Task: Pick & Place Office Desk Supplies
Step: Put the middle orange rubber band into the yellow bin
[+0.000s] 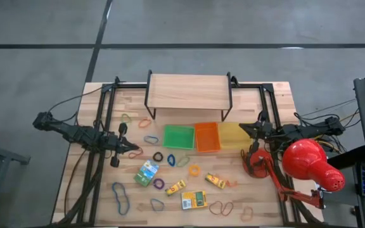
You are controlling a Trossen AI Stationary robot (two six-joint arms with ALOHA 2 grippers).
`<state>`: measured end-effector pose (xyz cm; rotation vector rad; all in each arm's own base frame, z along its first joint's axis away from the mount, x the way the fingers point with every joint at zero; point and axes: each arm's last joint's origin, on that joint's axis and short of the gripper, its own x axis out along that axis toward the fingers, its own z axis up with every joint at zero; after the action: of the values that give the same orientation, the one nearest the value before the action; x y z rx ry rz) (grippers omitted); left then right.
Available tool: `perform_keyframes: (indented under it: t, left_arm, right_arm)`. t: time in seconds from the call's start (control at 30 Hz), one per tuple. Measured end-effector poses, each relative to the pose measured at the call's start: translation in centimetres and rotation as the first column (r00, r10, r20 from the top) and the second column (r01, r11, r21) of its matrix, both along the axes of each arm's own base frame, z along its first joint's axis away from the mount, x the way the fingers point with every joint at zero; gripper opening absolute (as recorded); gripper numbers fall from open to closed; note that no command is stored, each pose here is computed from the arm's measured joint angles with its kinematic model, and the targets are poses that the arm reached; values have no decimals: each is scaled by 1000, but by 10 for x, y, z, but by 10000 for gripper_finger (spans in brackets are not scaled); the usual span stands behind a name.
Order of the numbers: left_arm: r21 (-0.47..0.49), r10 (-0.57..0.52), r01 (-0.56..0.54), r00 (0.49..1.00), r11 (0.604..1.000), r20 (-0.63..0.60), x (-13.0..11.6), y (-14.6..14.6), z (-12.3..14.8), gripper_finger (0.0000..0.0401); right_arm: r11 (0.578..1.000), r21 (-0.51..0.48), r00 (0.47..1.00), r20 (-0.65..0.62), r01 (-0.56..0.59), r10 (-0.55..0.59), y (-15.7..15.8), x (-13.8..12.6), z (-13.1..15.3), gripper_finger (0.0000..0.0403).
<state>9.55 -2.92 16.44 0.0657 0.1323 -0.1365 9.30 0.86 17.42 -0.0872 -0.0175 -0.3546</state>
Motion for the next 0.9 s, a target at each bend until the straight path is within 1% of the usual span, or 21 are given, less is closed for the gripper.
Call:
perform_keyframes:
  t: [0.07, 0.13, 0.23, 0.33, 0.5, 0.6, 0.77, 0.9]
  left_arm:
    - [0, 0, 0, 1000, 1000, 0, 0, 0, 0, 1]
    - [0, 0, 0, 1000, 1000, -1, 0, 0, 0, 1]
    - [0, 0, 0, 1000, 1000, 0, 0, 0, 0, 1]
    - [0, 0, 0, 1000, 1000, 0, 0, 0, 0, 1]
    - [0, 0, 0, 1000, 1000, 0, 0, 0, 0, 1]
    - [0, 0, 0, 1000, 1000, 0, 0, 0, 0, 1]
    - [0, 0, 0, 1000, 1000, 0, 0, 0, 0, 1]
    - [0, 0, 0, 1000, 1000, 0, 0, 0, 0, 1]
  right_arm:
    - [1000, 7, 1000, 7, -1, 1, 0, 0, 0, 8]
    - [999, 44, 999, 33, -4, 3, 0, 0, 2, 8]
    - [992, 122, 991, 133, -17, 1, 0, -1, 9, 8]
    - [987, 160, 968, 253, -36, -6, -1, -3, 20, 8]
    - [981, 187, 917, 398, -60, -20, -2, -8, 34, 8]
    - [974, 213, 890, 456, -79, -27, -3, -10, 39, 8]
    - [965, 241, 850, 525, -105, -39, -4, -14, 45, 8]
    - [971, 220, 829, 557, -96, -44, -5, -16, 49, 8]
